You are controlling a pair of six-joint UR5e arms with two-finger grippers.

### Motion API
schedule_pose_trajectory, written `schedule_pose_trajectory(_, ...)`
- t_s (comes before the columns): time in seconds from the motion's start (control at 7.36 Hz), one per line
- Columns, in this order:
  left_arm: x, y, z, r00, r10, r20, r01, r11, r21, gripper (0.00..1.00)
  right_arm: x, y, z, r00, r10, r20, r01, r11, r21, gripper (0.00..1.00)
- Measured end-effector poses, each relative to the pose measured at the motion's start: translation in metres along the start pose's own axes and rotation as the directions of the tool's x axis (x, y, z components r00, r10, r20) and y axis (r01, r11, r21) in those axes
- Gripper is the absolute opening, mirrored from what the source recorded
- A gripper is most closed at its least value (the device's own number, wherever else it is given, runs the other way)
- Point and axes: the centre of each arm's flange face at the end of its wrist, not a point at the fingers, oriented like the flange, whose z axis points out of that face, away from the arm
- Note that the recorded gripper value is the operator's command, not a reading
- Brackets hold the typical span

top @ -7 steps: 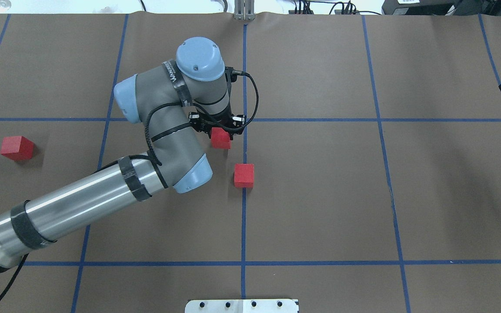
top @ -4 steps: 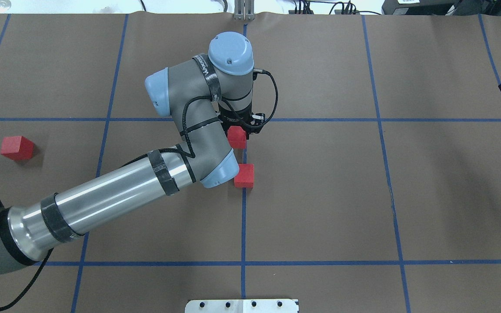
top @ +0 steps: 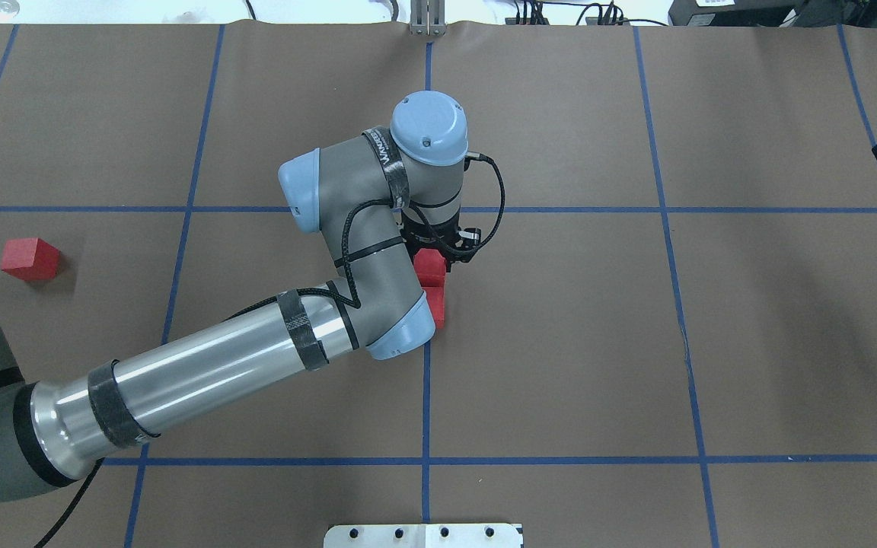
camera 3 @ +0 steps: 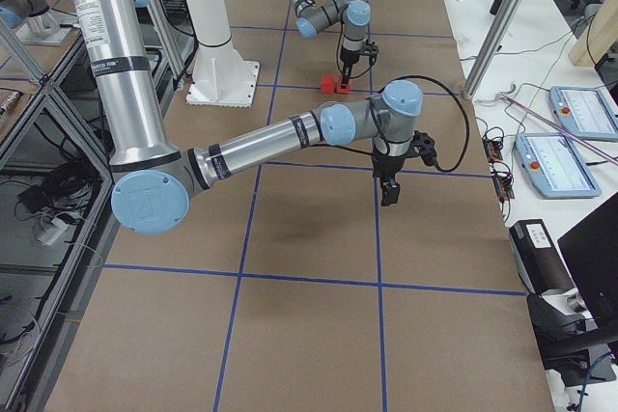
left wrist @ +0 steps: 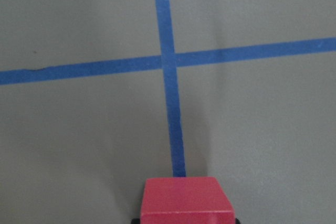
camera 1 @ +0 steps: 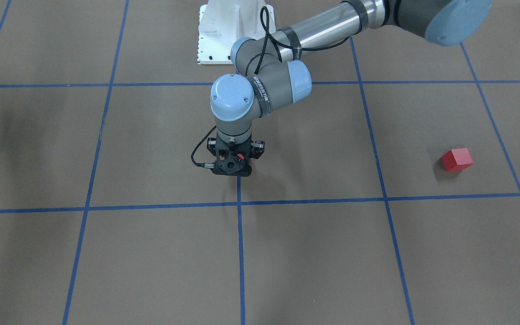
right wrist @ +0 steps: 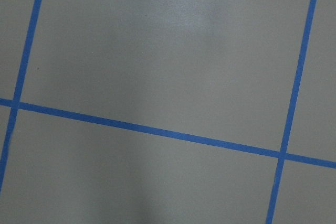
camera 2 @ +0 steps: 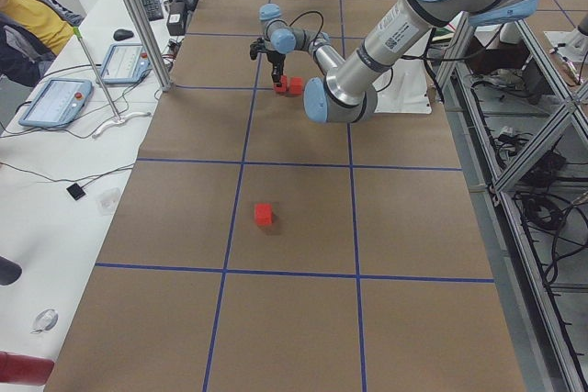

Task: Form red blocks into L shape at center
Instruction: 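Hold the red cube against the center cube with the left gripper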

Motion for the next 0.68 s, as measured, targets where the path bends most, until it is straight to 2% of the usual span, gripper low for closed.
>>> schedule_pose_trajectory(0.27, -0.0003, 0.0023, 0.0015, 0.999, -0.042, 0.000, 0.042, 0.999, -0.001, 0.00, -0.0003, -0.0002, -0.0004, 1.000, 0.000, 0.000, 0.000, 1.000, 0.001, 1.00)
schedule_pose_trajectory(0.68, 0.0000, 0.0036, 0.0016, 0.998, -0.056, 0.000, 0.056, 0.998, 0.000, 0.00, -0.0005, -0.0008, -0.0005, 1.000, 0.003, 0.000, -0.003, 1.000, 0.001, 1.00)
